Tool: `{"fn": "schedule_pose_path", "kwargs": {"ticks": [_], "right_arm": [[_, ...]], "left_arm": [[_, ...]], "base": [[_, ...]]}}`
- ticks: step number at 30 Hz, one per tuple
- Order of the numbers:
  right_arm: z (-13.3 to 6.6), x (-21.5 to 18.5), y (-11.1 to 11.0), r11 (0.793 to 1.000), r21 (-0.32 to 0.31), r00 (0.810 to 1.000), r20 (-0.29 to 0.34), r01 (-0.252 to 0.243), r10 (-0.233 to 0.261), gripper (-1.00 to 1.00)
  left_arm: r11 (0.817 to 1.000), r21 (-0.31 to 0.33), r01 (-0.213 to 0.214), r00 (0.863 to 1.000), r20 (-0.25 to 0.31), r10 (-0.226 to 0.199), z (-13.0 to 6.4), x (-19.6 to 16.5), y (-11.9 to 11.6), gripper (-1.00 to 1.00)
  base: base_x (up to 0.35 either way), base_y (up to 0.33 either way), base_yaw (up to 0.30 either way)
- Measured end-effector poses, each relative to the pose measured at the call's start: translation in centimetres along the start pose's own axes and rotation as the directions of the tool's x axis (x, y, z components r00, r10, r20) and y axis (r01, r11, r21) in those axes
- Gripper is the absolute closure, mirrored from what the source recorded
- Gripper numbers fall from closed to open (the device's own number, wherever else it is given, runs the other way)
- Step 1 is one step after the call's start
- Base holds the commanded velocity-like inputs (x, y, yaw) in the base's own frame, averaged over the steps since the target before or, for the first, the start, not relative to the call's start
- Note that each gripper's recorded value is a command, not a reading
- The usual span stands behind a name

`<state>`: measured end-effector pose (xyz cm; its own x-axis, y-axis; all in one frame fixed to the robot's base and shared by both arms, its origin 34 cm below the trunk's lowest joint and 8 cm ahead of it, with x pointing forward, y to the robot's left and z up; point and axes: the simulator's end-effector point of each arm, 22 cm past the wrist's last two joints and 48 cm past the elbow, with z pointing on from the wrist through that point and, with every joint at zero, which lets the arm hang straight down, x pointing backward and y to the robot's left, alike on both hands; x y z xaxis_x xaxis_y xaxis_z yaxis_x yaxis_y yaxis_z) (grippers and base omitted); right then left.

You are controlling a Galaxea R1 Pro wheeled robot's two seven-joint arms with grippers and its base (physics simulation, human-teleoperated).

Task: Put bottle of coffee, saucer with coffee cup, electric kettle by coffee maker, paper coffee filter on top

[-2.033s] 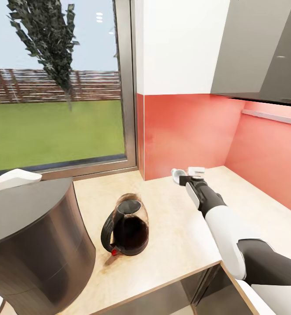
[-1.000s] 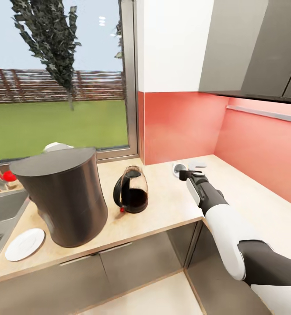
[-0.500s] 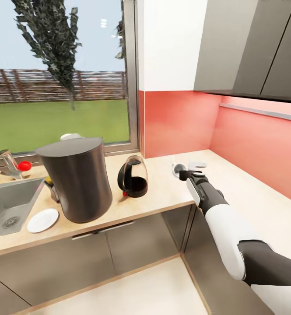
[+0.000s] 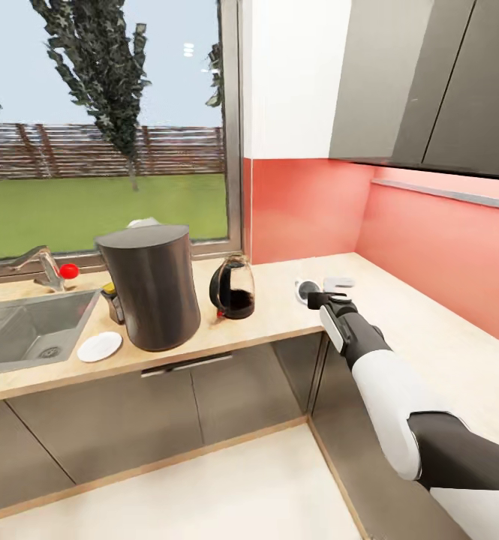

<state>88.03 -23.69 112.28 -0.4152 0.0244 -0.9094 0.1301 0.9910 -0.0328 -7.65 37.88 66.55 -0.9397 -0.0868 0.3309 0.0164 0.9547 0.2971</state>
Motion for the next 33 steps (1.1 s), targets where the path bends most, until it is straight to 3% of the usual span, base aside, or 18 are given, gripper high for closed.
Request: {"fn": "schedule_pose_path", "kwargs": {"ticks": [12, 33], "right_arm": [[-0.64, -0.99, -0.08, 1.000, 0.001, 1.000, 0.016, -0.002, 0.002, 1.00], [-0.73, -1.03, -0.10, 1.000, 0.001, 1.000, 0.016, -0.002, 0.002, 1.00]], "left_arm": [[1.000, -0.001, 0.006, 1.000, 0.015, -0.006, 0.10, -0.58, 0.10, -1.00], [1.000, -0.003, 0.007, 1.000, 0.020, -0.007, 0.13, -0.77, 0.33, -1.00]], "base": [[-0.337, -0.004, 0.143], [-0.271, -0.098, 0.005]]}}
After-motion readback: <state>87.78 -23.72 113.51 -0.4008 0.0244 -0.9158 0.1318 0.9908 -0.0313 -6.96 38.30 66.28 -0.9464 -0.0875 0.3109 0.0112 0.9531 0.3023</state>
